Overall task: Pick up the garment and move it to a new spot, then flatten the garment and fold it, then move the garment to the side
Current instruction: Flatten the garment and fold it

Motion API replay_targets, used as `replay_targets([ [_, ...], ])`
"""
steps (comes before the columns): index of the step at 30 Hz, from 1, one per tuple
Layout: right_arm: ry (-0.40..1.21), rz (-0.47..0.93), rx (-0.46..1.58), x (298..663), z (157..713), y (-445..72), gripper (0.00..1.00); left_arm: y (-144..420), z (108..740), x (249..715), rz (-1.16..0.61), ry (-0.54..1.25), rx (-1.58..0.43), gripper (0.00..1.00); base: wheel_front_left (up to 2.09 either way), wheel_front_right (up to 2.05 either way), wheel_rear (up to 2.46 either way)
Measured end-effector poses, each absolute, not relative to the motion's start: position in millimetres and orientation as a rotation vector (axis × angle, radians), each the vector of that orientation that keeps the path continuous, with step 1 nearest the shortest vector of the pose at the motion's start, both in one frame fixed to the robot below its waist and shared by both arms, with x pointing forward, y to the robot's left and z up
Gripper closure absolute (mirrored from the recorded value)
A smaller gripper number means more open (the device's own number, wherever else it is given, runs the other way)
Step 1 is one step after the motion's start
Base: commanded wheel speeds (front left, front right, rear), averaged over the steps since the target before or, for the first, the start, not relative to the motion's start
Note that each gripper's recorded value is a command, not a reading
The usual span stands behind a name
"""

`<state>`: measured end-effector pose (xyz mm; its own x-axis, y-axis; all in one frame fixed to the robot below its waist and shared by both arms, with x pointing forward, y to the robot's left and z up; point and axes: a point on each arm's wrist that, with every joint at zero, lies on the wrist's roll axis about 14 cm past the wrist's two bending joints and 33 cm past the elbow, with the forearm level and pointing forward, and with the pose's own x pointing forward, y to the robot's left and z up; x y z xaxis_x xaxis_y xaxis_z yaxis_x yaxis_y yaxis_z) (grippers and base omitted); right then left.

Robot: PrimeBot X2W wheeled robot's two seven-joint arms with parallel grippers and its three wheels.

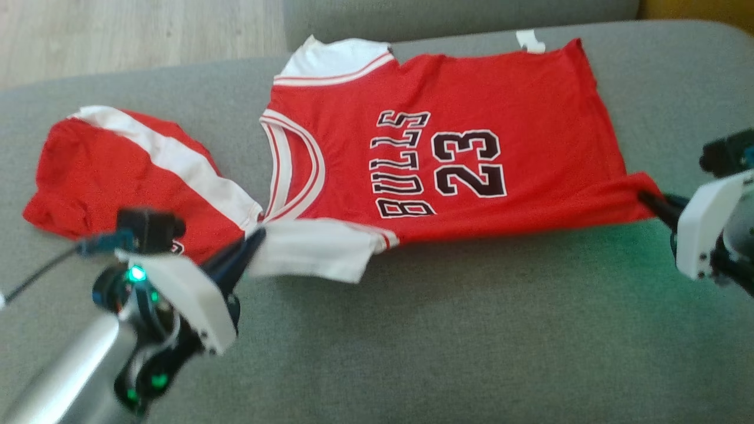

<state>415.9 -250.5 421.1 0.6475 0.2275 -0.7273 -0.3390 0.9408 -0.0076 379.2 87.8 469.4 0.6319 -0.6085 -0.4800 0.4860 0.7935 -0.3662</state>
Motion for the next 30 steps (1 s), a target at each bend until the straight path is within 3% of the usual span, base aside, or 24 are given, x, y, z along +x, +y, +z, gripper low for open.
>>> replay_targets([
  [10,0.861,0.271,-0.120,457.6,405.9,-252.7,1.00,96.0,454.5,454.9,-0.600,0.685,-0.060,1.00,0.00,0.00,0.00],
  [19,0.890,0.254,-0.106,475.7,390.6,-249.5,1.00,102.5,424.5,484.3,-0.581,0.764,0.059,1.00,0.00,0.00,0.00],
  [20,0.885,0.248,-0.106,478.4,389.5,-250.3,0.53,101.9,423.2,487.4,-0.581,0.760,0.069,0.93,0.00,0.00,0.00],
  [21,0.868,0.240,-0.112,483.1,390.2,-252.3,0.00,100.7,423.3,492.2,-0.577,0.743,0.074,0.05,0.00,0.00,0.00],
  [22,0.854,0.233,-0.117,487.9,391.2,-254.1,0.00,98.7,425.4,498.3,-0.573,0.717,0.075,0.00,0.00,0.00,0.00],
  [30,0.479,0.167,-0.101,543.5,449.9,-259.4,0.00,84.3,501.0,558.2,-0.478,0.274,-0.044,0.00,0.00,0.00,0.00],
])
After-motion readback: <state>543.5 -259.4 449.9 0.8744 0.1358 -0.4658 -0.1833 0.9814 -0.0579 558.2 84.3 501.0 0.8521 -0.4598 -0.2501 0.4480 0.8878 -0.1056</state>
